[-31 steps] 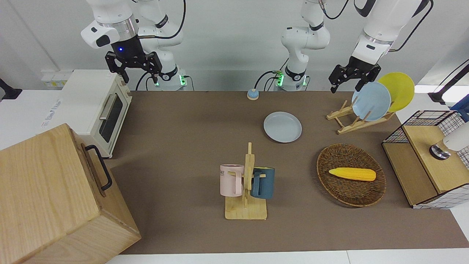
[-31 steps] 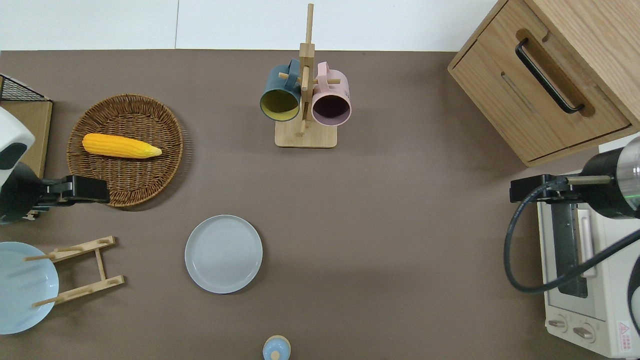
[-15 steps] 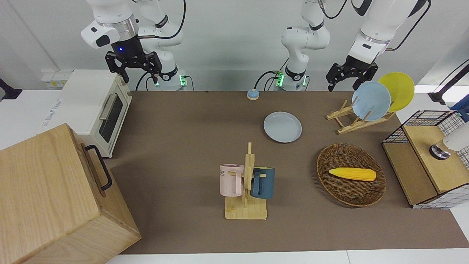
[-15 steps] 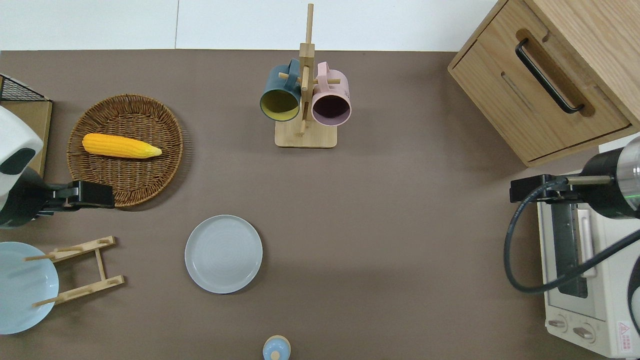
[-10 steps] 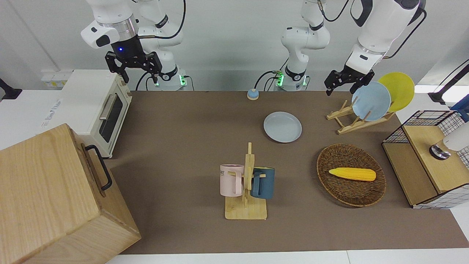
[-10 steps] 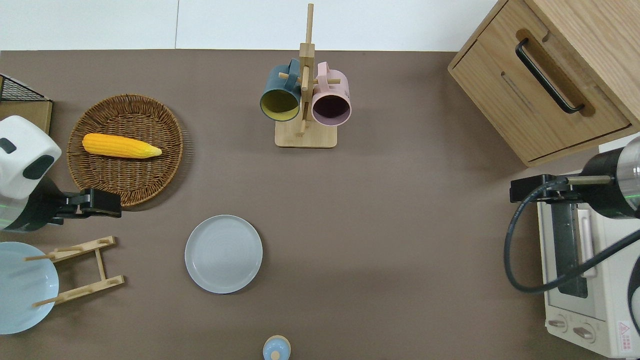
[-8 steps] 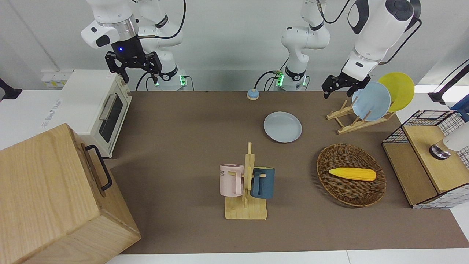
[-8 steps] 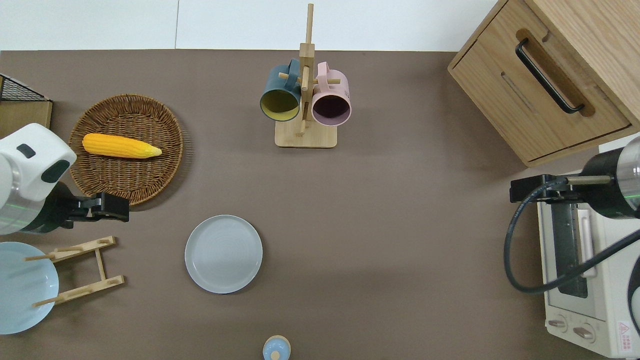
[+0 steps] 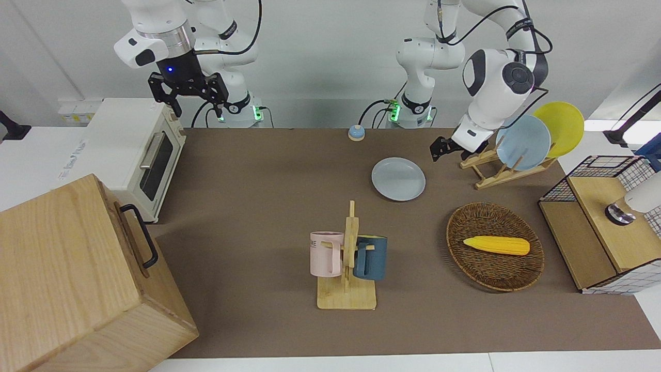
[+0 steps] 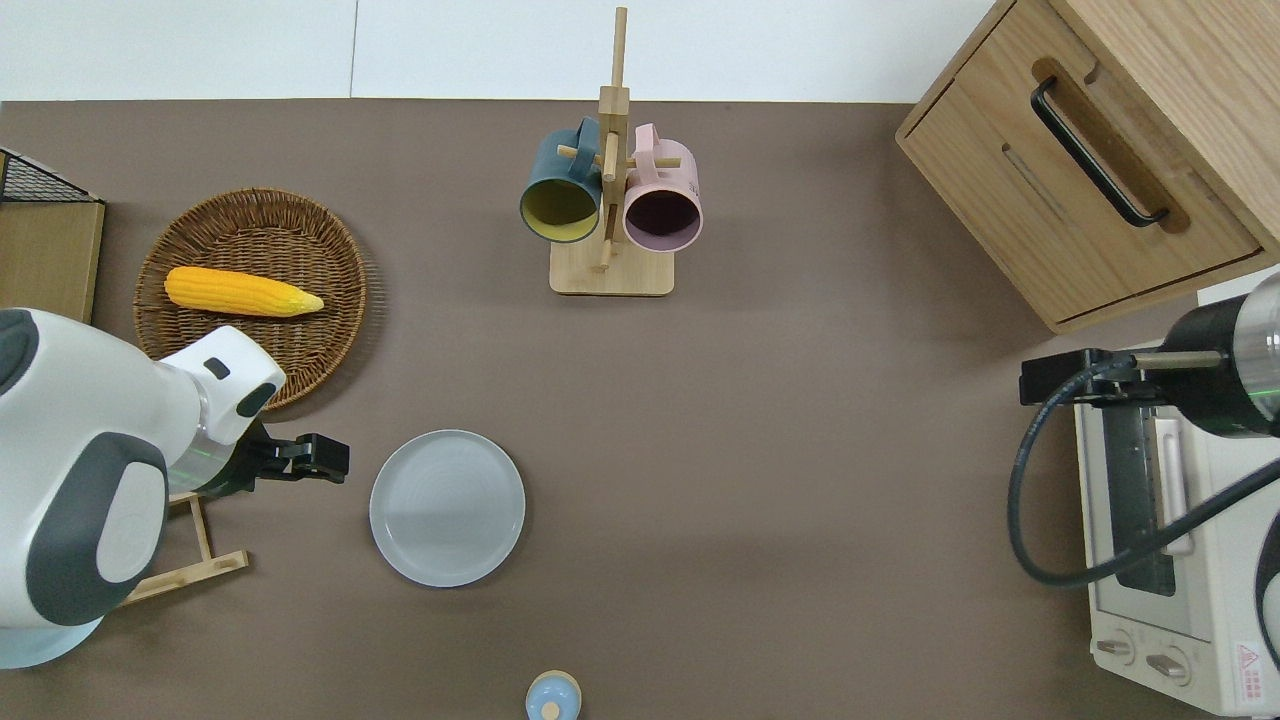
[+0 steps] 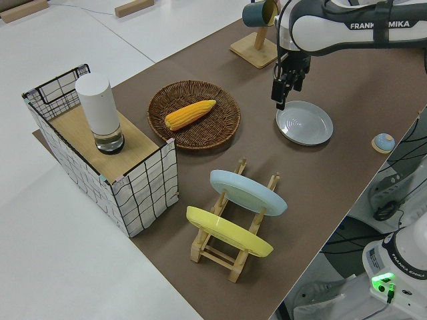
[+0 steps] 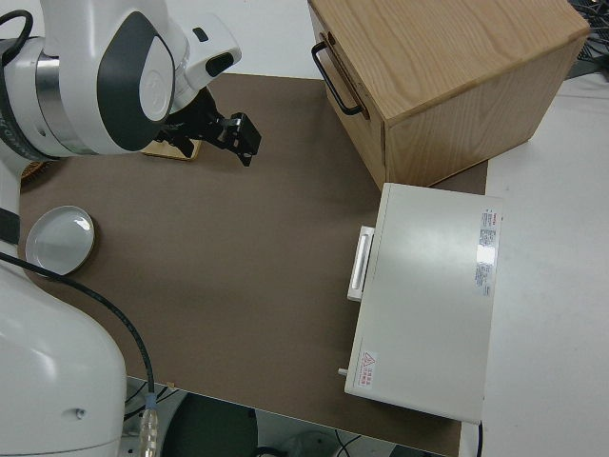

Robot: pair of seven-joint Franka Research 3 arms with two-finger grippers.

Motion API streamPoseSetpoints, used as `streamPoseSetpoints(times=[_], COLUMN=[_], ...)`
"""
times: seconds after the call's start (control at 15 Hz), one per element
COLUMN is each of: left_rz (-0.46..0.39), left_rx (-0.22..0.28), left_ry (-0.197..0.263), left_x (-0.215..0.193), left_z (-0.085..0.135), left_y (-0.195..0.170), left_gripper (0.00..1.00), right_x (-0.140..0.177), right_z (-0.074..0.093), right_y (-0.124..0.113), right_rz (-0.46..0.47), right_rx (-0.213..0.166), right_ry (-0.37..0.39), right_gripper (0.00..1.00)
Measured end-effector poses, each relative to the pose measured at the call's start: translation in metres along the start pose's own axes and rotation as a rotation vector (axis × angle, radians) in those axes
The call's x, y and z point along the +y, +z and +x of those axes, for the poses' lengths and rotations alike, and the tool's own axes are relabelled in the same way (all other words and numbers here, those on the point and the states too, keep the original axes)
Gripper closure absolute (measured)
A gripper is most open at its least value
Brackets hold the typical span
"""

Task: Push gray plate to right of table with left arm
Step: 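Move the left gripper down to the near edge of the gray plate, then lower the left gripper against the gray plate's rim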

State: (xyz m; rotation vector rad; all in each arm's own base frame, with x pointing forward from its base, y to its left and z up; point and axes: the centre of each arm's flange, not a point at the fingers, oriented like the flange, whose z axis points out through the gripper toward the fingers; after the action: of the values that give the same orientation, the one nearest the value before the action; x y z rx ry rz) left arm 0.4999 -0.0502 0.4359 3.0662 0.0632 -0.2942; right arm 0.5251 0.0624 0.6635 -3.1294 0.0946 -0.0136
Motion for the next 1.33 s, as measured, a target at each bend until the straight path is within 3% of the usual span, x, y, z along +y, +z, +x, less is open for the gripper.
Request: streamPoseSetpoints(times=[0.27,0.47,0.87,0.93,1.07,1.2,1.27,1.33], left_rz=[-0.028,-0.059,-0.055,-0.054,-0.053,-0.055,-0.055,-0.054], left_rx=[-0.009,0.032,0.082,0.084,0.089,0.094,0.095,0.097], left_ry=[-0.014,-0.028,-0.011,-0.009,-0.011,-0.021,-0.033,-0.044], left_x=[-0.006,-0.012,-0.002,-0.002,-0.002,-0.003,-0.002,0.0], left_z=[-0.014,-0.024,-0.032,-0.034,-0.034,-0.034,-0.034,-0.034], left_y=[0.066,0.108,0.132,0.135,0.137,0.137,0.138,0.138], left_gripper=[0.04,0.04,0.07,0.11,0.46,0.51,0.6,0.79], right_x=[0.0,0.0,0.0,0.0,0.0,0.0,0.0,0.0], right_z=[0.0,0.0,0.0,0.0,0.0,0.0,0.0,0.0], right_y=[0.0,0.0,0.0,0.0,0.0,0.0,0.0,0.0], right_rz=[0.0,0.0,0.0,0.0,0.0,0.0,0.0,0.0], right_rx=[0.0,0.0,0.0,0.0,0.0,0.0,0.0,0.0], right_ry=[0.0,0.0,0.0,0.0,0.0,0.0,0.0,0.0], right_gripper=[0.0,0.0,0.0,0.0,0.0,0.0,0.0,0.0])
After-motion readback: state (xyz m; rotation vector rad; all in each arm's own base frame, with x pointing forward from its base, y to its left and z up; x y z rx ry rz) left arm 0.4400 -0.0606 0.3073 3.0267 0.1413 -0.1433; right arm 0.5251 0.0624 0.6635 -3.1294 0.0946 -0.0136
